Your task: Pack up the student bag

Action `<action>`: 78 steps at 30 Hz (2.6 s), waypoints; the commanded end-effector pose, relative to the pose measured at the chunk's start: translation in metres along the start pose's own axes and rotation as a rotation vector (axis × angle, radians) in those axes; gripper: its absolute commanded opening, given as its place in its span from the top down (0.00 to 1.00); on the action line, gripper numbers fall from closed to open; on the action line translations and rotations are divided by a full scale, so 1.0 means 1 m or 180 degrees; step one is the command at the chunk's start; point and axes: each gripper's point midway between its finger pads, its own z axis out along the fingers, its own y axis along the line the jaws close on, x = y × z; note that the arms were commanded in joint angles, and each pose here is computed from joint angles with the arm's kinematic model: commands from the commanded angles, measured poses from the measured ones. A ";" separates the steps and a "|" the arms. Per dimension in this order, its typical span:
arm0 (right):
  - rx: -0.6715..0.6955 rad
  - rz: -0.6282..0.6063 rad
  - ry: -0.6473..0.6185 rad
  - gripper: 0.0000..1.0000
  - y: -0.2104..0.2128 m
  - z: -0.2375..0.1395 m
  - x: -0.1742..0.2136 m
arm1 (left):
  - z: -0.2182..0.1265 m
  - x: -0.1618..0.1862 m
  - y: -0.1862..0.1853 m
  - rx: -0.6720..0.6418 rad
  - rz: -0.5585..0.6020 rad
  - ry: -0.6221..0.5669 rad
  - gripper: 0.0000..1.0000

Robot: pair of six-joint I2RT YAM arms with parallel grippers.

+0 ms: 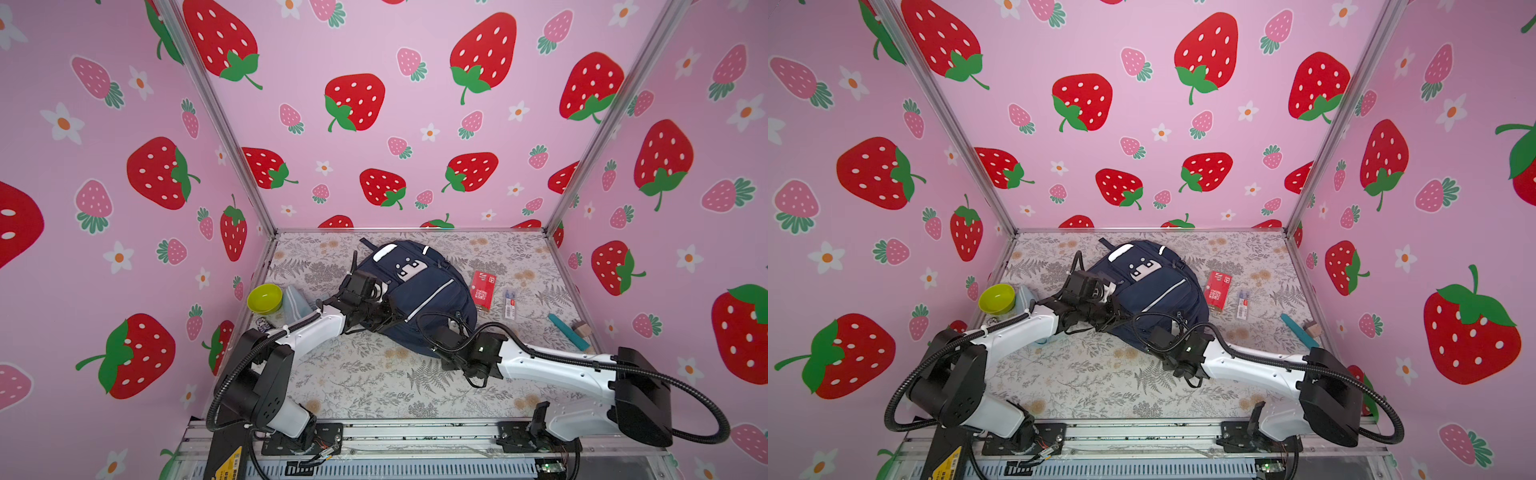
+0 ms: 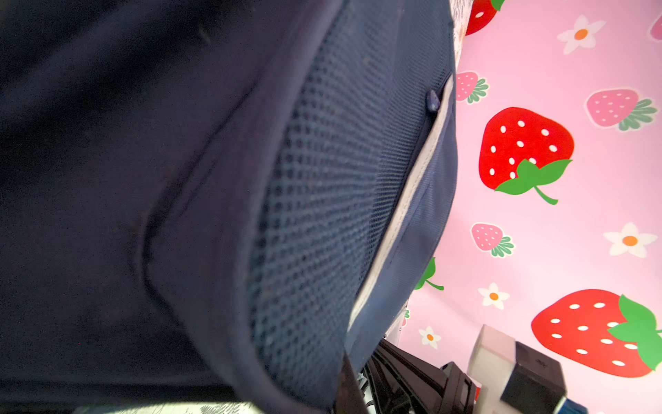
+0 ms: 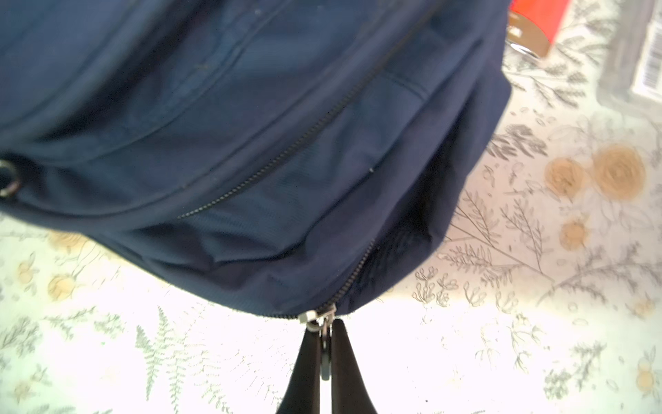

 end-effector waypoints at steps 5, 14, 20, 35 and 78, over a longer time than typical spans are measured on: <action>-0.0857 -0.0645 -0.0054 1.00 0.070 -0.026 -0.011 | -0.041 0.020 0.005 -0.0402 0.0153 -0.0232 0.45; -0.1806 -0.0655 -0.0083 1.00 0.141 -0.057 -0.021 | -0.051 0.080 0.026 -0.0072 -0.0632 -0.0152 0.26; -0.2013 -0.0627 -0.0080 1.00 0.151 -0.066 -0.020 | -0.039 0.078 0.030 -0.0027 -0.0789 -0.0137 0.27; -0.1151 -0.0415 -0.0011 1.00 0.071 -0.051 -0.013 | -0.032 0.023 0.018 -0.0119 -0.0507 -0.0314 1.00; -0.1676 -0.0501 -0.0207 1.00 0.102 -0.070 -0.045 | -0.026 0.083 -0.011 -0.0099 -0.0485 0.0063 0.28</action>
